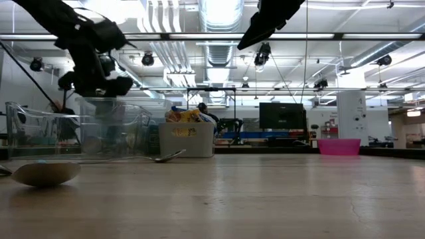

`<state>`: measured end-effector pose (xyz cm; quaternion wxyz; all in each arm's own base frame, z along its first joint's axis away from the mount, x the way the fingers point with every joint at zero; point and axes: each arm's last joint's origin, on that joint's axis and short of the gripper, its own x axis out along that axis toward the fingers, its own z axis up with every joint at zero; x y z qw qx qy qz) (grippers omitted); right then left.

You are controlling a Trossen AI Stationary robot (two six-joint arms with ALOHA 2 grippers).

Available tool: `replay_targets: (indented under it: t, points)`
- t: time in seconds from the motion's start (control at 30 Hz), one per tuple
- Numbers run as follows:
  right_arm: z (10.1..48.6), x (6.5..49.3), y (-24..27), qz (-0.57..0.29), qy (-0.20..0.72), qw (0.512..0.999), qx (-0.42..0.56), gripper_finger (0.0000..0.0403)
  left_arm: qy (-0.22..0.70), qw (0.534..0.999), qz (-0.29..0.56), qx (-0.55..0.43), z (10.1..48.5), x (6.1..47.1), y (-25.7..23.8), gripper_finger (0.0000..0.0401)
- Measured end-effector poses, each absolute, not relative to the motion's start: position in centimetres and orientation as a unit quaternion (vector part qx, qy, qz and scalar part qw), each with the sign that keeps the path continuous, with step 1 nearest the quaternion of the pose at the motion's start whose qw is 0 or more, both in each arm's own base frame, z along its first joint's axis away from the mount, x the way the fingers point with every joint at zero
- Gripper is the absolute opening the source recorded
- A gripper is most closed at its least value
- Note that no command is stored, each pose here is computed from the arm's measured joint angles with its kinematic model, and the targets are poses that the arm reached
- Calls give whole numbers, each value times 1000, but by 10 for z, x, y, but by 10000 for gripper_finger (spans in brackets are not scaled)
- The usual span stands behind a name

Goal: Pick & Place Food Item
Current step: Put the red seasoning can into the white bin

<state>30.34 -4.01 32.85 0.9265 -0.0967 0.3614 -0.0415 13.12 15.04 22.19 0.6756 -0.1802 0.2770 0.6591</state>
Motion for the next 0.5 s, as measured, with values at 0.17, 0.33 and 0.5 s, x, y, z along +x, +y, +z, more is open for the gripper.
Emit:
replay_targets:
  t: [0.17, 0.33, 0.5]
  points:
    - [328, 303, -40, -42, 361, 926, -97, 384, 293, 674, 653, -180, 213, 141, 160, 212]
    - [328, 303, -40, -42, 361, 926, -97, 384, 287, 676, 653, -186, 216, 142, 161, 250]
    - [328, 303, -40, -42, 361, 926, -97, 384, 273, 675, 657, -197, 218, 141, 160, 260]
